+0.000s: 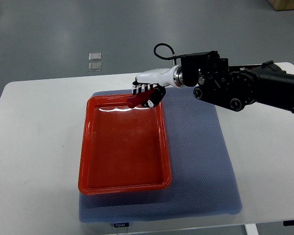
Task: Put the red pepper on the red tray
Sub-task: 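Lift the pepper with the right hand and carry it over the tray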
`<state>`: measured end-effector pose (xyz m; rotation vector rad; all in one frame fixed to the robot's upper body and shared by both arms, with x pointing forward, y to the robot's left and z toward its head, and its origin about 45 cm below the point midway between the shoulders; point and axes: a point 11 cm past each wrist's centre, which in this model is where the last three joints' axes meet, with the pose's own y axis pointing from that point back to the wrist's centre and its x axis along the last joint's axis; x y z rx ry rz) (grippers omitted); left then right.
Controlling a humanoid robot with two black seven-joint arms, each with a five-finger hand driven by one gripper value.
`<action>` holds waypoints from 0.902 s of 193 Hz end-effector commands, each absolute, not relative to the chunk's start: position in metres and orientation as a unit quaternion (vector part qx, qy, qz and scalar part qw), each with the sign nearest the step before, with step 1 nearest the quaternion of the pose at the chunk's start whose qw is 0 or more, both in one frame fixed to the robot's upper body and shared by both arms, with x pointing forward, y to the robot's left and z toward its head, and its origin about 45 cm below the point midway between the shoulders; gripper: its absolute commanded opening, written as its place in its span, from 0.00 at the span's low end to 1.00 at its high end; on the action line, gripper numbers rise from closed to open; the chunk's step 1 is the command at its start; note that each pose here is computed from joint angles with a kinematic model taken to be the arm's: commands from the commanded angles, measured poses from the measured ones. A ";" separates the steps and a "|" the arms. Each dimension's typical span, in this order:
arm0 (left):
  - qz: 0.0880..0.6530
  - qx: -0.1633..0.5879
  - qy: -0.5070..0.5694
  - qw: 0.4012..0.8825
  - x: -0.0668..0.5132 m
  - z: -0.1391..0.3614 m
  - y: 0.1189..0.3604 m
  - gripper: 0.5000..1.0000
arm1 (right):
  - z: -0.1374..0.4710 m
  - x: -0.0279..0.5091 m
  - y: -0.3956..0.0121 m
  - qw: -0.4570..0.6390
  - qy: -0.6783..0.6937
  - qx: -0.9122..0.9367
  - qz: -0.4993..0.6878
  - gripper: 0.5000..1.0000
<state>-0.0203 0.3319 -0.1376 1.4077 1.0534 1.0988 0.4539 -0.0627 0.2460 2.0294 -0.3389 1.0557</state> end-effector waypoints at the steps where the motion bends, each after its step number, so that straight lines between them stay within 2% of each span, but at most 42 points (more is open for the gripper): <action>1: 0.454 0.582 0.439 0.512 -0.020 -0.138 0.329 1.00 | 0.242 0.448 -0.039 0.394 -0.122 0.807 0.423 0.00; 74: 0.454 0.582 0.439 0.512 -0.020 -0.138 0.329 1.00 | 0.201 0.452 -0.073 0.434 -0.141 0.800 0.390 0.00; 174: 0.451 0.581 0.442 0.514 -0.020 -0.138 0.325 1.00 | 0.174 0.425 -0.063 0.409 -0.128 0.825 0.368 0.00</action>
